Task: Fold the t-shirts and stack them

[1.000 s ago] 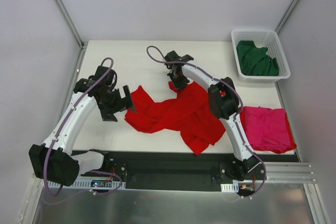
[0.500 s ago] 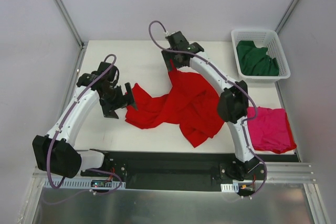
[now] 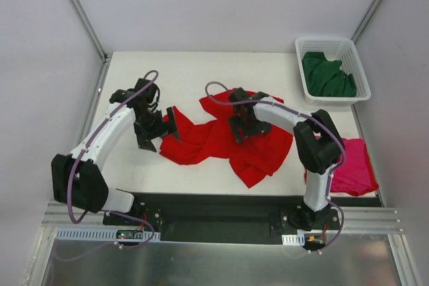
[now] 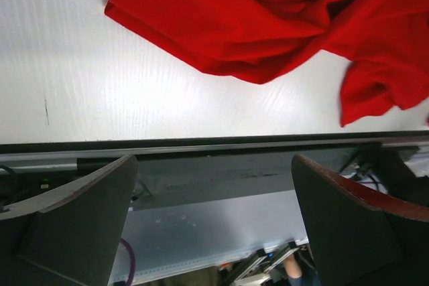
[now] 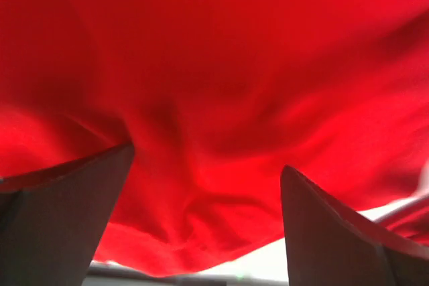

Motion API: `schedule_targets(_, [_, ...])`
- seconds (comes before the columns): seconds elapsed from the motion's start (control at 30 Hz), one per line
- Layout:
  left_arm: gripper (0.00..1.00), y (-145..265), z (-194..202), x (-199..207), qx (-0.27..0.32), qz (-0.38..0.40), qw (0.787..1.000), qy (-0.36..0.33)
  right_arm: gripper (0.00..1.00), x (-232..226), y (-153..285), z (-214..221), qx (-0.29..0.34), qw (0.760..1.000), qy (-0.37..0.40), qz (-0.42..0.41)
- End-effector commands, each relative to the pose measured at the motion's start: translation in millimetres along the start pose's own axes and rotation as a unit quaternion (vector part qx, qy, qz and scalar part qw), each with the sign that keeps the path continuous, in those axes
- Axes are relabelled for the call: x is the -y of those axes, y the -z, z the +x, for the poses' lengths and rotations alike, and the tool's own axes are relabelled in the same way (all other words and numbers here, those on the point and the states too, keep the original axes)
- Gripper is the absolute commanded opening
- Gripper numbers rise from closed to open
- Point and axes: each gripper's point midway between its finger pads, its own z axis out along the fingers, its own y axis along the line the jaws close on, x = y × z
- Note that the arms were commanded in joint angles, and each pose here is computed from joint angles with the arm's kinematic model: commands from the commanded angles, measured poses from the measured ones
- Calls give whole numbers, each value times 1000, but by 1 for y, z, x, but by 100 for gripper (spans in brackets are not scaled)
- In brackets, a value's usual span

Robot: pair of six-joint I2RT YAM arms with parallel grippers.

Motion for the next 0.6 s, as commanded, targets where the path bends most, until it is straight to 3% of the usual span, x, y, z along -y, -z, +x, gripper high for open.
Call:
schedule_targets(0.0, [99, -32, 17, -11, -44, -72, 995, -59, 96, -2, 24, 46, -28, 999, -26, -29])
schedule_targets(0.2, [99, -73, 30, -8, -102, -118, 984, -84, 96, 9, 40, 69, -32, 999, -27, -25])
schedule_targets(0.47, [99, -90, 45, 32, -101, -94, 986, -89, 96, 24, 61, 64, 0, 1000, -27, -6])
schedule_targets(0.57, [95, -99, 46, 54, -85, -57, 987, -123, 96, 24, 72, 60, 12, 999, -34, -14])
